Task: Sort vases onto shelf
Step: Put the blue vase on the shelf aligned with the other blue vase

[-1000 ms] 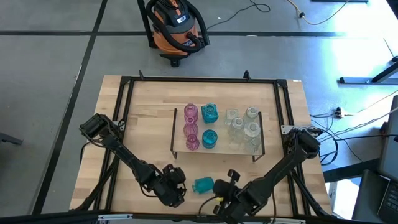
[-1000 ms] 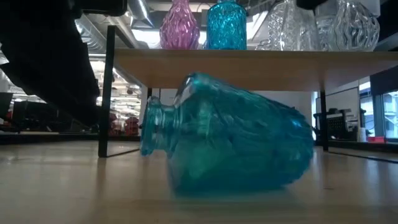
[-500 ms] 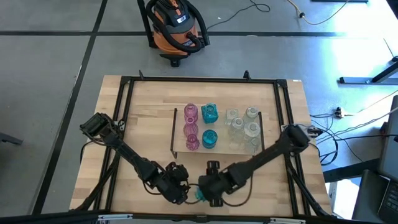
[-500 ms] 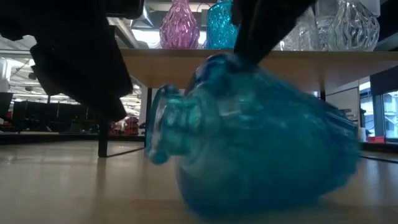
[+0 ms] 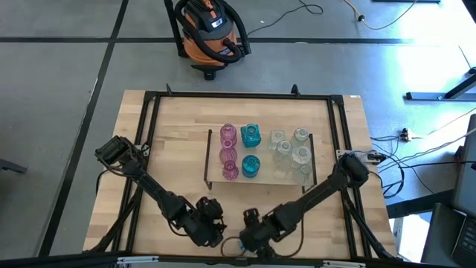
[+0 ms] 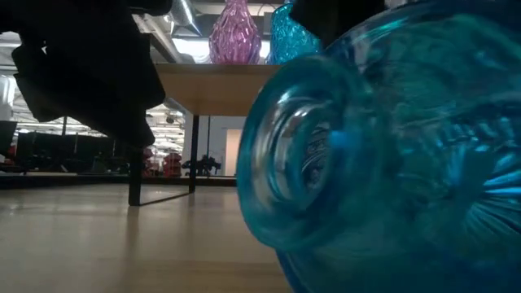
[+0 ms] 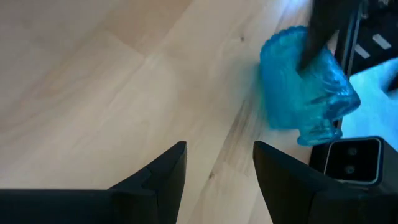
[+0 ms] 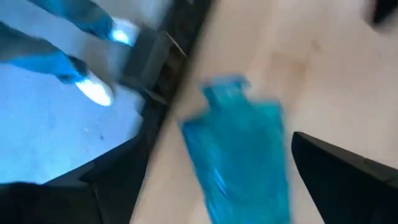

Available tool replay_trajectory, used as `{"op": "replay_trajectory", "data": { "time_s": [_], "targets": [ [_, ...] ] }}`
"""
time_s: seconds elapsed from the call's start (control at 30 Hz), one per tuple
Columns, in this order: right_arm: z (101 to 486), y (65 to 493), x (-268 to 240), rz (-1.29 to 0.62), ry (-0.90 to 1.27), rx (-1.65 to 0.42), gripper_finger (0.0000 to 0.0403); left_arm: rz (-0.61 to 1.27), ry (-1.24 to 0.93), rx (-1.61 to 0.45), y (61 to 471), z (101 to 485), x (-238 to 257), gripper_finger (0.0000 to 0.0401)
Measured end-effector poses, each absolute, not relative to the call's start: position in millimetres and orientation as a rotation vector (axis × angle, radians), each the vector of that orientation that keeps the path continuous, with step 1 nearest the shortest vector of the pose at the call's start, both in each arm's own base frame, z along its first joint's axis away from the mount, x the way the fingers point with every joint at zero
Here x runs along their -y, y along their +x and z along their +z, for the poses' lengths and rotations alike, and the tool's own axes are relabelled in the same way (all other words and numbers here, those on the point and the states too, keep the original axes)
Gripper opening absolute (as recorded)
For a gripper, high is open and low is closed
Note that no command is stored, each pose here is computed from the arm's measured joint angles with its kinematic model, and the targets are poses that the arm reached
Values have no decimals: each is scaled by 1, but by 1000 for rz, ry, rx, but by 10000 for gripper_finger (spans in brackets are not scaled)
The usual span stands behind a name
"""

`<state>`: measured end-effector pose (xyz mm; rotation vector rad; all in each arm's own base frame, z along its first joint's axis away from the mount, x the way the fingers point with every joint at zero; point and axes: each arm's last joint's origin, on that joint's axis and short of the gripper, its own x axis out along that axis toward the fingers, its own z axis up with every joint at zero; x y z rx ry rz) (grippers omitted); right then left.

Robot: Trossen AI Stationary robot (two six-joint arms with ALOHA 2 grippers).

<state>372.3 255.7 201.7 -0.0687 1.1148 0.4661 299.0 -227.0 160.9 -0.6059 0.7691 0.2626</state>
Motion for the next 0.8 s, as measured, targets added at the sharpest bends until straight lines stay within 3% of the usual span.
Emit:
{"op": "replay_trajectory", "data": {
  "time_s": [0.23, 0.43, 0.8],
  "targets": [
    [160, 381, -272, 487, -56, -1125, 350, 283, -628, -750, 298, 161, 229, 180],
    [155, 387, -265, 476, -42, -1146, 319, 275, -639, -753, 293, 161, 234, 180],
    [152, 383, -263, 517, -161, -1171, 329, 257, -631, -760, 288, 161, 240, 180]
  ]
}}
